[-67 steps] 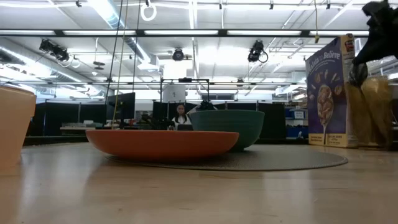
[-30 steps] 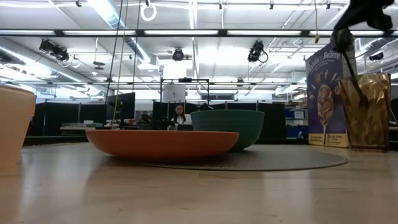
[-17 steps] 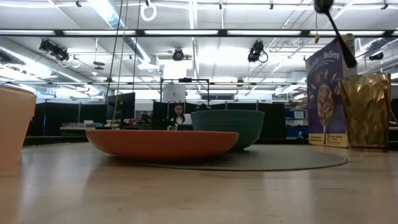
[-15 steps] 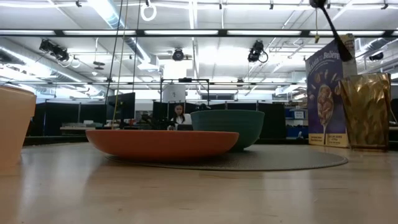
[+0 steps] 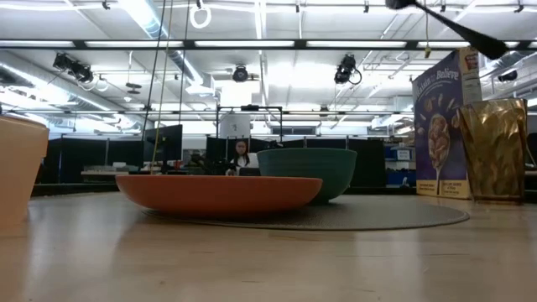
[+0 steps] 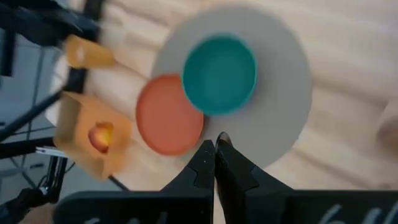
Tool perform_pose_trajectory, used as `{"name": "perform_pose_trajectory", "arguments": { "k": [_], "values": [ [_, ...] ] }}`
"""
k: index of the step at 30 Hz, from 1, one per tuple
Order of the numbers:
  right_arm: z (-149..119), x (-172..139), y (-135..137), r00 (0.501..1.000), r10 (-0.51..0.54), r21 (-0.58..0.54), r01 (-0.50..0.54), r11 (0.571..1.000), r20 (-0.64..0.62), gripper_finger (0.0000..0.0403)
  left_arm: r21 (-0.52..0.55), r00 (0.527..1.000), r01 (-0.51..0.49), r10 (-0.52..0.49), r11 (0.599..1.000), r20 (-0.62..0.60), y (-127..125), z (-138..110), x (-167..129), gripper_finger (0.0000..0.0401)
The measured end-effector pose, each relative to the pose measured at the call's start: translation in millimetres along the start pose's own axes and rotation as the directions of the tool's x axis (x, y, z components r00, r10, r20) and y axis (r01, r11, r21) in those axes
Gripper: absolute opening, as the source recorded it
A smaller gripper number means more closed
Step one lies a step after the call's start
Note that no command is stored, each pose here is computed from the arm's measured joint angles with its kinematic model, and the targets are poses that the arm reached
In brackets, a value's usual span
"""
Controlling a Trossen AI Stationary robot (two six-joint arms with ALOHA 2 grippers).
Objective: Arrange a breakfast setting
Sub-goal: Put the spoon on the placemat right of the bowl
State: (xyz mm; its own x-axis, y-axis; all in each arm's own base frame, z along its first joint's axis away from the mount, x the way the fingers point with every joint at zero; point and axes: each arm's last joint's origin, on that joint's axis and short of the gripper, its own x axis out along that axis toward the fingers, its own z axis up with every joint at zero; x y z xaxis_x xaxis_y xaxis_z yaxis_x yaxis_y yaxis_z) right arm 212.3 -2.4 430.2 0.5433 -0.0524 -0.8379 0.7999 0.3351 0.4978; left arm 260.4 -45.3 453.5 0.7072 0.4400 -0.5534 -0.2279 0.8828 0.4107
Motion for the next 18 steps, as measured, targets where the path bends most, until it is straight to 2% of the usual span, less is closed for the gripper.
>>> {"name": "perform_pose_trajectory", "arguments": {
  "k": [4, 10, 13, 18],
  "values": [
    [7, 60, 2, 0.994, -0.032, 0.069, 0.039, 0.997, -0.1, 0.001, -0.02, 0.997, -0.053, 0.052, 0.998, -0.049, 17, -4, 9, 0.015],
    [30, 142, -32, 0.978, -0.149, 0.217, 0.178, 0.96, -0.146, 0.001, 0.026, 0.975, -0.089, 0.093, 0.996, -0.203, 36, -23, 9, 0.0151],
    [39, 164, -50, 0.969, -0.194, 0.297, 0.233, 0.926, -0.152, 0.001, 0.05, 0.955, -0.094, 0.104, 0.994, -0.277, 42, -33, 5, 0.015],
    [52, 186, -76, 0.945, -0.277, 0.426, 0.326, 0.844, -0.175, 0.001, 0.055, 0.955, -0.102, 0.113, 0.993, -0.275, 49, -36, 0, 0.015]
  ]
}}
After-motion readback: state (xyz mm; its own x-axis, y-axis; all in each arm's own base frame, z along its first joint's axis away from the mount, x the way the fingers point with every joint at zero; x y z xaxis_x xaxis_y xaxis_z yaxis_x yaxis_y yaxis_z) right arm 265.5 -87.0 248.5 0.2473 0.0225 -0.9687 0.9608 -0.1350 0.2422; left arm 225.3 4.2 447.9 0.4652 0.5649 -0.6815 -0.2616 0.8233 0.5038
